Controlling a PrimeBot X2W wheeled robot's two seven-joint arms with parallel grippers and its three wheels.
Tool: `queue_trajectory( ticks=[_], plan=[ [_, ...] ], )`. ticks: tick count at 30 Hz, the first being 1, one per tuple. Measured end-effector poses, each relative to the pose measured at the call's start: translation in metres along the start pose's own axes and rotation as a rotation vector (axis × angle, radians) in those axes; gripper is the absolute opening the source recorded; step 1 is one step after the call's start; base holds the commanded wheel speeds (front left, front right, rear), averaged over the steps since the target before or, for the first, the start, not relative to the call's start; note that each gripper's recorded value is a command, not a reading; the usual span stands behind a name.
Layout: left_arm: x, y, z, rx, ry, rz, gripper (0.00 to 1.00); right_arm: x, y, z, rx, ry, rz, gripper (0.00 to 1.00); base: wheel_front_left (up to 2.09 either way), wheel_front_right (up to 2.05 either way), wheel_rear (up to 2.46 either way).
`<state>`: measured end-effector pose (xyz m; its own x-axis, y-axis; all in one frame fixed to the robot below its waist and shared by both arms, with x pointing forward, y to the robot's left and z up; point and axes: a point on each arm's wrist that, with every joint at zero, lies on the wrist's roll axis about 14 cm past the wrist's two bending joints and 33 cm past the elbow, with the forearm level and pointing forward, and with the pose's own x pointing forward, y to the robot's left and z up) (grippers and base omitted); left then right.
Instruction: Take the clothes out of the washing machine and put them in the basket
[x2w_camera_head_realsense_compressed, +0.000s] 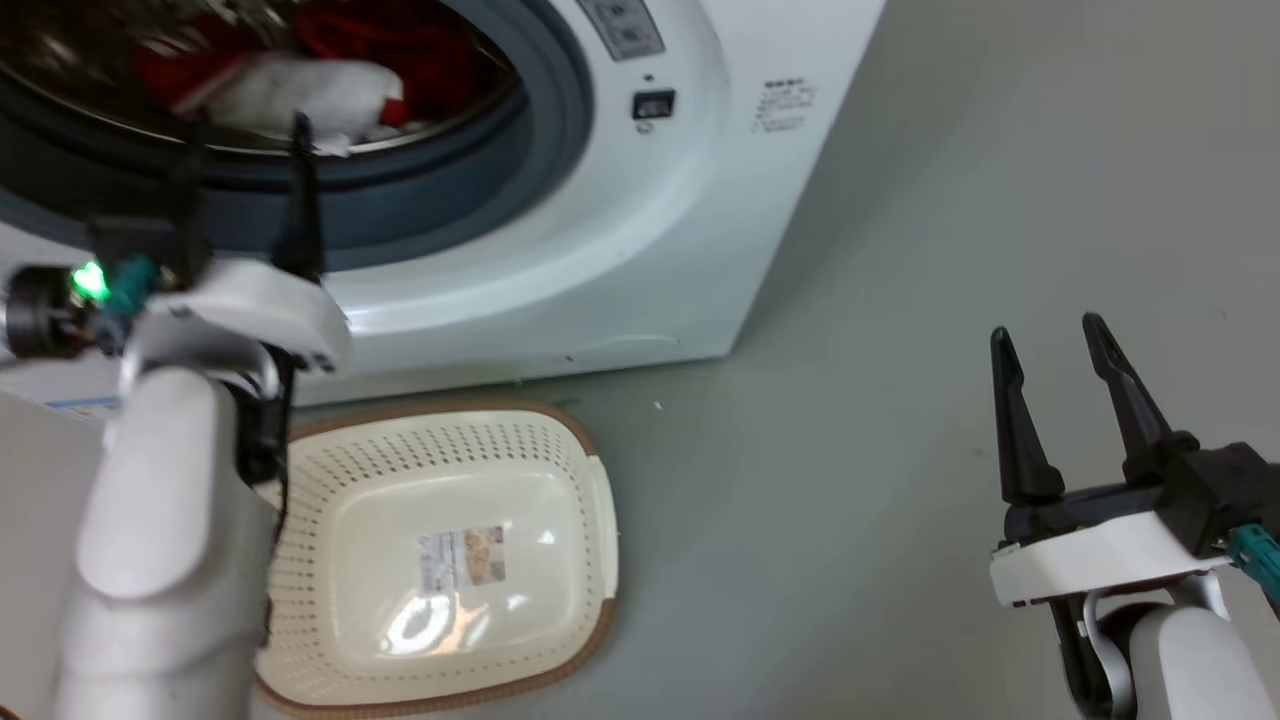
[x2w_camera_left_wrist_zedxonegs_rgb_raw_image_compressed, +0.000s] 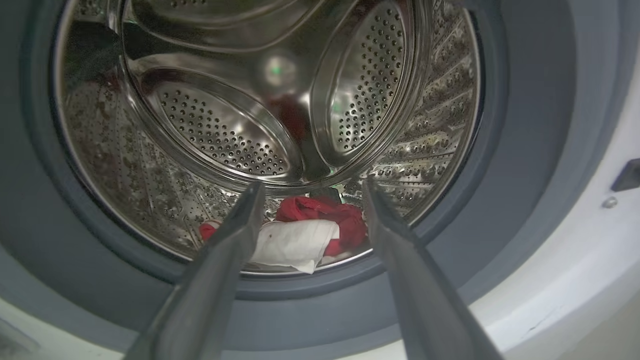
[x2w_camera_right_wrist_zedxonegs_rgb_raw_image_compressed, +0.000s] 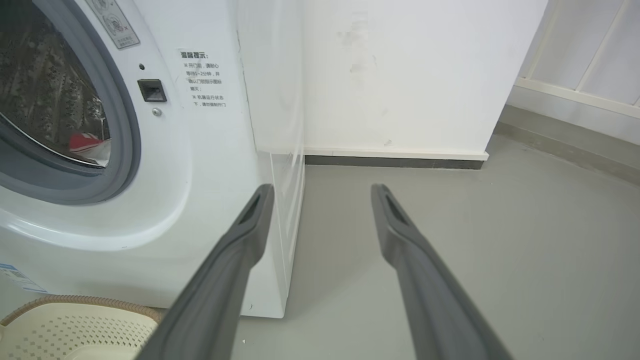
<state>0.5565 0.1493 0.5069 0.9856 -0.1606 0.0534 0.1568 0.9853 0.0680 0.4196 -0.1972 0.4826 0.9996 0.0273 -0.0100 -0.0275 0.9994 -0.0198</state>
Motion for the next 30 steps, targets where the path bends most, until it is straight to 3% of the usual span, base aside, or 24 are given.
queue_trajectory(
  ticks=[17, 30],
  plan=[
    [0.115, -0.011, -0.105, 0.016, 0.299, -0.066, 1.0, 0.001, -0.038, -0.054, 0.034, 0.112, -0.114, 1.0, 0.0, 0.0, 0.0],
    [0.176, 0.012, -0.149, 0.161, 0.488, -0.065, 1.0, 0.007, -0.045, -0.082, 0.055, 0.18, -0.135, 1.0, 0.0, 0.0, 0.0]
  ],
)
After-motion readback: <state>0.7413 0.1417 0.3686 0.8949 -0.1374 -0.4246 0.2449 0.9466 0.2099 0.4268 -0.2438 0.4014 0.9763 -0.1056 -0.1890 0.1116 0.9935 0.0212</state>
